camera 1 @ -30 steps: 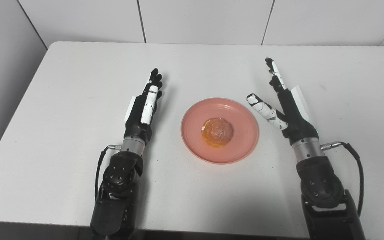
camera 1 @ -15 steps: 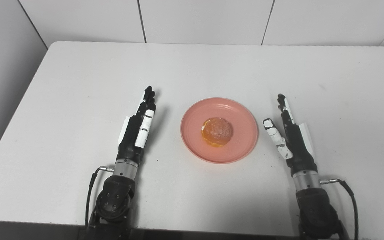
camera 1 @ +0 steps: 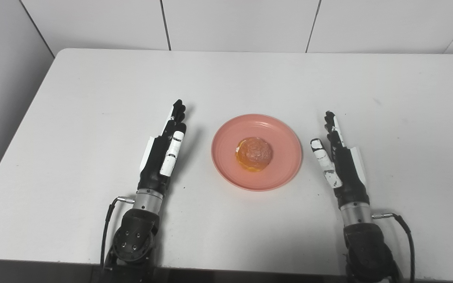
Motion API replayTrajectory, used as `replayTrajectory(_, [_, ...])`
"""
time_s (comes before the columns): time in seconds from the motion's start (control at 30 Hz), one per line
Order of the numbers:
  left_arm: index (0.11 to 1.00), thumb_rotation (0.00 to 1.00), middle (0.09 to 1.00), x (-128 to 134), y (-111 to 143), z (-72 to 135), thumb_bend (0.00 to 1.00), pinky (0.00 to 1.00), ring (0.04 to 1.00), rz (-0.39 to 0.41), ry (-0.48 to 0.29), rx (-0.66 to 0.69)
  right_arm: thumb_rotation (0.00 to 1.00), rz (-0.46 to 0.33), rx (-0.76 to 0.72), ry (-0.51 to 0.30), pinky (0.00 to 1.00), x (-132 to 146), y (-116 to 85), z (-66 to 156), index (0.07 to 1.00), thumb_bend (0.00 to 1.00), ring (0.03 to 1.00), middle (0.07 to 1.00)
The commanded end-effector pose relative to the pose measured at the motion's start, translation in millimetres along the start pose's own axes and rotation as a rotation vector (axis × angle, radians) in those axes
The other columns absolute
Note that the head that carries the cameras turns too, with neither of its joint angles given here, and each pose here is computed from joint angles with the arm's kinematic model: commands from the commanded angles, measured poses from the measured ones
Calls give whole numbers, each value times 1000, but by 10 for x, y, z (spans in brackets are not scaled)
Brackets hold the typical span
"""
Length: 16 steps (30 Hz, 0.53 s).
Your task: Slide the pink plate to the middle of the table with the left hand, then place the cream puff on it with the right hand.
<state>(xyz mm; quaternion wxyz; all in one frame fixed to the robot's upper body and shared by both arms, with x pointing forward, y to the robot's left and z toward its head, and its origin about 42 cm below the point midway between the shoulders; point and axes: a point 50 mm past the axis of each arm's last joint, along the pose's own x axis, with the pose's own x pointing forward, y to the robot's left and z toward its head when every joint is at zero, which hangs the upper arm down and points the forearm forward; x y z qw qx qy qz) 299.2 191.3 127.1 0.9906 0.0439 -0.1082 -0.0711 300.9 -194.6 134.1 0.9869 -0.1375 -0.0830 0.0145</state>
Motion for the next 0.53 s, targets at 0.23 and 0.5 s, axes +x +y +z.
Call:
replayTrajectory(0.23, [999,1000,1000,-284,-25,-290,426,1000,1000,-1,107,-48,1000,-3,8,46,1000,22,6,-14,1000,332,1000,1000])
replayTrajectory(0.5, [999,1000,1000,-277,4,-288,416,1000,1000,-3,116,-51,1000,1,-21,36,1000,37,-6,15,1000,282,1000,1000])
